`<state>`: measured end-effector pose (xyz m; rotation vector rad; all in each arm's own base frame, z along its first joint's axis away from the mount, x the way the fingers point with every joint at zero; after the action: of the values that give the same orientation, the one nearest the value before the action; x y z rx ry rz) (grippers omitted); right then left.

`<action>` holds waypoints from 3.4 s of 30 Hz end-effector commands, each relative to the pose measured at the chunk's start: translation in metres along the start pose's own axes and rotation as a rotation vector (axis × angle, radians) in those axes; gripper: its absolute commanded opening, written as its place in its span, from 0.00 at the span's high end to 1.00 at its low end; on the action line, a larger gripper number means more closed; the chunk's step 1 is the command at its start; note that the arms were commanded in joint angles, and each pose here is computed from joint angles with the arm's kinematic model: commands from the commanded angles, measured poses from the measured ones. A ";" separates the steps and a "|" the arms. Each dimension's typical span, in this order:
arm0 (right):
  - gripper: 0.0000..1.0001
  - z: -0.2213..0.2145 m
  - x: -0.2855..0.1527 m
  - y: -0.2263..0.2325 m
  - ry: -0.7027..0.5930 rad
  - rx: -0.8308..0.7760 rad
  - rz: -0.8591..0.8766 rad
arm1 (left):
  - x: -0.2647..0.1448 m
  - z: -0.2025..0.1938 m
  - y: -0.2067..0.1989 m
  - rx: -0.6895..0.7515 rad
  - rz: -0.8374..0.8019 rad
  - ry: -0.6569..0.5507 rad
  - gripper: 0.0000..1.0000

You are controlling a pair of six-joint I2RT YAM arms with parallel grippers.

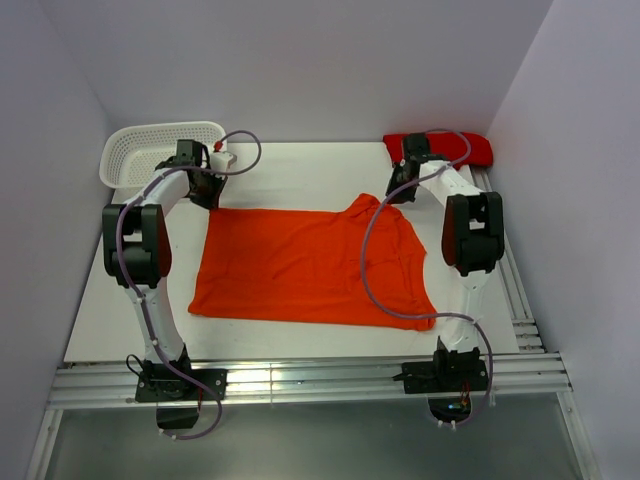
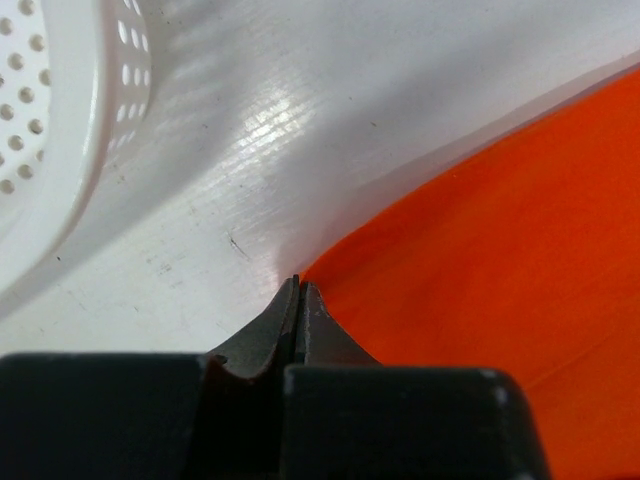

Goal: Roll the t-shirts
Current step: Fold the tshirt

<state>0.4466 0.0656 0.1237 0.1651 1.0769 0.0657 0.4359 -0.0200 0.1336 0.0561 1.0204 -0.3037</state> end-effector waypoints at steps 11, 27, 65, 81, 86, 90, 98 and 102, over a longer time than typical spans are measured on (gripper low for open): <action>1.00 -0.006 -0.088 -0.004 -0.222 0.009 -0.041 | -0.057 0.006 -0.010 0.067 0.017 -0.113 1.00; 1.00 -0.081 -0.119 -0.015 -0.220 0.052 -0.075 | -0.080 -0.050 -0.021 0.145 -0.034 0.008 1.00; 0.98 -0.173 -0.109 -0.030 -0.146 0.134 -0.094 | -0.069 -0.117 -0.021 0.130 -0.092 0.174 0.86; 0.56 -0.156 -0.150 -0.026 -0.218 0.117 -0.101 | -0.097 -0.095 -0.023 0.129 -0.099 0.108 0.49; 0.56 -0.127 -0.151 -0.014 -0.222 0.110 -0.040 | -0.105 -0.081 -0.025 0.122 -0.114 0.078 0.48; 0.57 -0.119 -0.133 0.009 -0.169 0.073 -0.029 | -0.106 -0.076 -0.025 0.103 -0.106 0.067 0.48; 0.57 -0.129 -0.104 0.049 -0.112 0.051 0.011 | -0.108 -0.069 -0.025 0.092 -0.113 0.057 0.48; 0.57 -0.137 -0.093 0.059 -0.092 0.050 0.021 | -0.108 -0.068 -0.025 0.093 -0.112 0.054 0.48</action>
<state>0.2746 0.1173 0.1472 0.1877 1.0424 0.0657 0.3162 -0.0056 0.1759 0.1075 1.1159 -0.4419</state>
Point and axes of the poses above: each gripper's point midway between its finger pads, its own x axis out along the fingers, its own y axis along the line the jaws close on, z = x × y, the point moved 9 cm from there along -x, back along the fingers, and after that the axes turned 14 degrees about -x, right-handed, at the moved point
